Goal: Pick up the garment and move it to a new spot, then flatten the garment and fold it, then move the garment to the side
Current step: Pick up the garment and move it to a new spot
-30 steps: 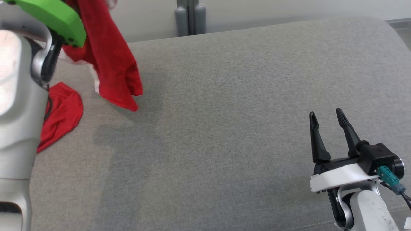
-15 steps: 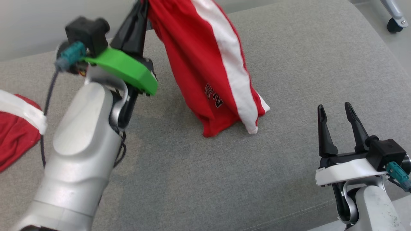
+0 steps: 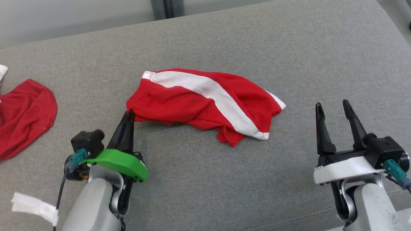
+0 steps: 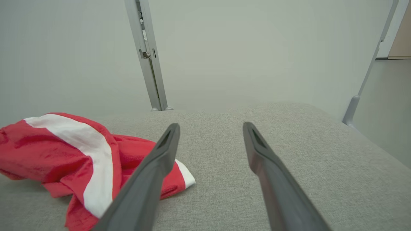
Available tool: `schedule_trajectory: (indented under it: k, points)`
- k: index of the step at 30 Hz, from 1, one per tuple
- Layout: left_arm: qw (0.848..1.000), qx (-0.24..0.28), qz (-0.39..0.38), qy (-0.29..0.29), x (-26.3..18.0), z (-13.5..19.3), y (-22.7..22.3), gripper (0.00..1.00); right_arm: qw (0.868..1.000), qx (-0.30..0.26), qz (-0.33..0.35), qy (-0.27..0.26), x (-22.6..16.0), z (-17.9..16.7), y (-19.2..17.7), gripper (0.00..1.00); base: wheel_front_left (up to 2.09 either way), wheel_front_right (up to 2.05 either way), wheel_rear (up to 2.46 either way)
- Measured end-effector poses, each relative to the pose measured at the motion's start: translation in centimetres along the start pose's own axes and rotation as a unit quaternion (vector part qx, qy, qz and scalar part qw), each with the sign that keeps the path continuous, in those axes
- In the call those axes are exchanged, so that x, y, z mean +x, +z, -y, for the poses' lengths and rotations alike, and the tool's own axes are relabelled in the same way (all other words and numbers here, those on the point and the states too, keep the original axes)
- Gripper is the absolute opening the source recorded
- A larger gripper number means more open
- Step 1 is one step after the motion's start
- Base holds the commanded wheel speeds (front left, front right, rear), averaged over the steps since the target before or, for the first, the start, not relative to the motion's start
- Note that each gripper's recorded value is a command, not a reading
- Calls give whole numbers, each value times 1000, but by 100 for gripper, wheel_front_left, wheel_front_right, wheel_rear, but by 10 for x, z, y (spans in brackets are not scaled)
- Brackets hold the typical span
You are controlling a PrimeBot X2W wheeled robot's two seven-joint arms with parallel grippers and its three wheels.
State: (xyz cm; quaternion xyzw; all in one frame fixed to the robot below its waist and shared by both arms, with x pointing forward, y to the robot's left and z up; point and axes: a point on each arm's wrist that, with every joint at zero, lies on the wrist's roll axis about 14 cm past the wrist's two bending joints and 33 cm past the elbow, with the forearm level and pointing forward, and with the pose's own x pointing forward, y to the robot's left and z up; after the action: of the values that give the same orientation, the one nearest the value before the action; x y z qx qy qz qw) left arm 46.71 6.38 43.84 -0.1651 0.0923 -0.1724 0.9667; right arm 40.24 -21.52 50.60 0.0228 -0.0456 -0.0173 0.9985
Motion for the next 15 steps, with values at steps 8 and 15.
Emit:
schedule_trajectory:
  k: [8,15]
  points:
    - [998,-24,-18,55,-38,-19,-25,0,1000,4,-1,23,3,-16,-1,100,0,0,0]
    - [994,-39,-42,92,-62,-31,-47,19,999,5,-6,33,-1,-23,-4,100,0,0,0]
